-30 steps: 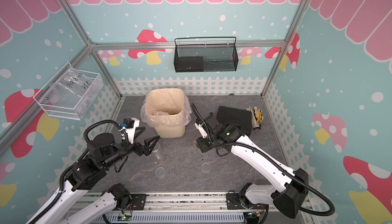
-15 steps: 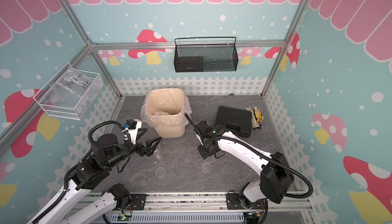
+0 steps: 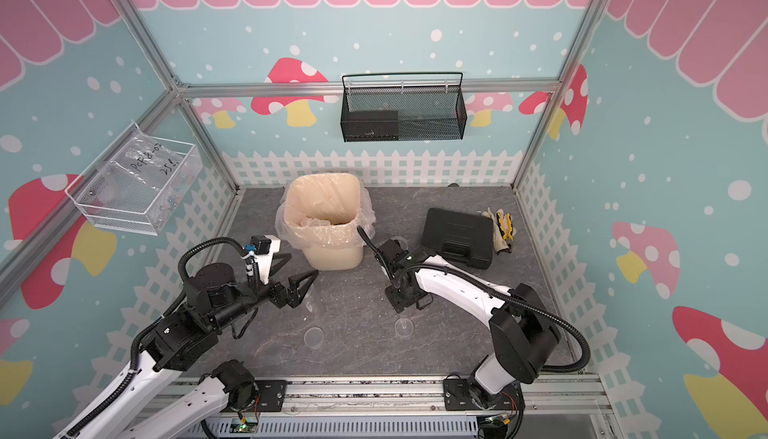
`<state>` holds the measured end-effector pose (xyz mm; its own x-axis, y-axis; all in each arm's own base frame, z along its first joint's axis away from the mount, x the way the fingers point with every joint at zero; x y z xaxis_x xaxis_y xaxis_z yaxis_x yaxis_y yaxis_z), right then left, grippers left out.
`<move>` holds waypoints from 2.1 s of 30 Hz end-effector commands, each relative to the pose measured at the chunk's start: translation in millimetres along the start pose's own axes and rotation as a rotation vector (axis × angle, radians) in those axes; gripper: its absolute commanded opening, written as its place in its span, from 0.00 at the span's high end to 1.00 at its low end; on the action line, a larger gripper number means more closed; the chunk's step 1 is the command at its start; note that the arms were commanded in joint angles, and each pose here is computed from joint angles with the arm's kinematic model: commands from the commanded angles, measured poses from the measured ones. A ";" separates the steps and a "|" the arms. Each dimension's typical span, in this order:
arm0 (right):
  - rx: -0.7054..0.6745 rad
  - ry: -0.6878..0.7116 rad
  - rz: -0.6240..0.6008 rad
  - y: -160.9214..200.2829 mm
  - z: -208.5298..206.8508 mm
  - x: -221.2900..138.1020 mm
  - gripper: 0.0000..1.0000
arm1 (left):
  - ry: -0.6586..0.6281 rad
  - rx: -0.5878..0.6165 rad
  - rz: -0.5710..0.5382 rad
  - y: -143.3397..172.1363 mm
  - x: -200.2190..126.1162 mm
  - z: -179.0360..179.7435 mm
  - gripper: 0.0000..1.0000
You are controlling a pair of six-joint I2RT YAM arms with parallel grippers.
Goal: Empty the moldy dried flower tea in the jars
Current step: Place the jar at the center of the board.
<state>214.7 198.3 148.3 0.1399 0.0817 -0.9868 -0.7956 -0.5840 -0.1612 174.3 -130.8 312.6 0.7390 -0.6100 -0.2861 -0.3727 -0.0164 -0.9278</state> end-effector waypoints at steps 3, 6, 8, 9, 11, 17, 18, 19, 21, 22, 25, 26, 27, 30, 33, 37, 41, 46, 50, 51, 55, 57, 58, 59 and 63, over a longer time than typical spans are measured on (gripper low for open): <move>-0.027 0.008 0.050 5.1 -1.0 12.7 0.71 | 0.019 -0.001 -0.014 -0.4 -1.2 -2.7 0.00; -0.029 -0.002 0.019 0.6 -0.8 7.6 0.72 | 0.017 -0.003 -0.013 -0.7 -0.7 -2.5 0.00; -0.028 -0.010 -0.004 -3.2 -1.2 2.0 0.74 | 0.015 -0.003 -0.011 -1.0 0.0 -2.2 0.00; -0.028 -0.013 -0.016 -4.8 -1.4 -1.2 0.75 | 0.014 -0.003 -0.009 -0.8 0.6 -2.1 0.00; -0.028 -0.016 -0.042 -7.7 -2.4 -7.9 0.76 | 0.013 -0.005 -0.005 -0.6 1.5 -2.0 0.00; -0.023 -0.008 -0.041 -4.5 -7.9 -8.1 0.76 | 0.016 -0.012 0.001 -1.0 4.3 -2.4 0.00; -0.021 0.001 -0.035 -3.4 -9.4 -6.3 0.76 | 0.018 -0.013 0.001 -1.2 4.6 -2.6 0.00; -0.018 0.007 -0.034 -3.0 -10.8 -4.9 0.76 | 0.015 -0.013 0.003 -0.3 4.9 -2.1 0.00; -0.014 0.007 -0.034 -2.6 -11.9 -1.4 0.75 | 0.015 -0.014 0.004 0.1 5.4 -2.0 0.00; -0.014 0.006 -0.034 -2.8 -12.0 0.1 0.75 | 0.013 -0.015 0.004 0.4 5.4 -1.6 0.00; -0.010 0.004 -0.040 -3.6 -12.6 4.2 0.73 | 0.013 -0.018 0.005 1.4 5.5 -1.5 0.00; -0.008 0.003 -0.040 -3.5 -12.7 5.6 0.72 | 0.013 -0.019 0.006 1.6 5.2 -1.5 0.00; -0.008 0.001 -0.039 -3.3 -12.9 6.7 0.72 | 0.014 -0.020 0.005 1.5 5.2 -1.5 0.00; -0.004 -0.008 -0.041 -2.4 -12.3 9.3 0.68 | 0.012 -0.021 0.002 1.8 4.0 -1.4 0.00; -0.002 -0.014 -0.037 -0.8 -11.6 12.3 0.62 | 0.011 -0.021 -0.002 1.8 2.6 -1.1 0.00; 0.003 -0.020 -0.039 0.6 -11.1 12.8 0.49 | -0.001 -0.016 -0.001 3.1 1.3 0.4 0.00; 0.006 -0.026 -0.054 0.0 -10.6 9.0 0.37 | -0.018 -0.015 0.000 3.4 0.9 2.2 0.00; 0.010 -0.035 -0.093 -3.1 -10.4 -1.7 0.25 | -0.049 -0.017 -0.002 3.0 -1.7 5.5 0.00; 0.013 -0.036 -0.140 -5.7 -11.0 -15.4 0.16 | -0.075 -0.018 -0.001 2.8 -3.4 8.2 0.00; 0.016 -0.035 -0.155 -7.0 -11.6 -19.4 0.16 | -0.083 -0.019 0.001 2.9 -3.5 9.0 0.00; 0.025 -0.025 -0.220 -11.1 -14.1 -40.7 0.09 | -0.113 -0.026 -0.005 1.0 -5.1 11.8 0.00; 0.029 -0.018 -0.264 -13.5 -16.0 -55.3 0.09 | -0.128 -0.020 -0.008 -0.7 -7.3 13.1 0.00; 0.029 -0.014 -0.283 -14.6 -16.7 -62.5 0.09 | -0.143 -0.018 -0.011 -1.9 -8.4 14.5 0.00; 0.030 -0.012 -0.306 -15.8 -17.2 -71.4 0.08 | -0.163 -0.016 -0.014 -2.8 -10.3 16.4 0.00; 0.043 0.020 -0.437 -21.5 -22.7 -112.8 0.05 | -0.267 -0.014 -0.061 -8.8 -20.3 27.0 0.00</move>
<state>228.2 191.1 230.4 0.3924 0.2860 -0.8742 -0.7193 -0.4969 -0.4855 179.9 -110.9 306.4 0.8286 -0.4595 -0.3197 -0.3779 -0.0378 -0.9251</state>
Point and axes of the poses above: each gripper's point midway between its finger pads, its own x axis out along the fingers, its own z axis along the line the jaws close on, y = z × x, the point moved 6 cm from there along -x, back along the fingers, and after that the axes turned 2 degrees about -x, right-handed, at the moved point
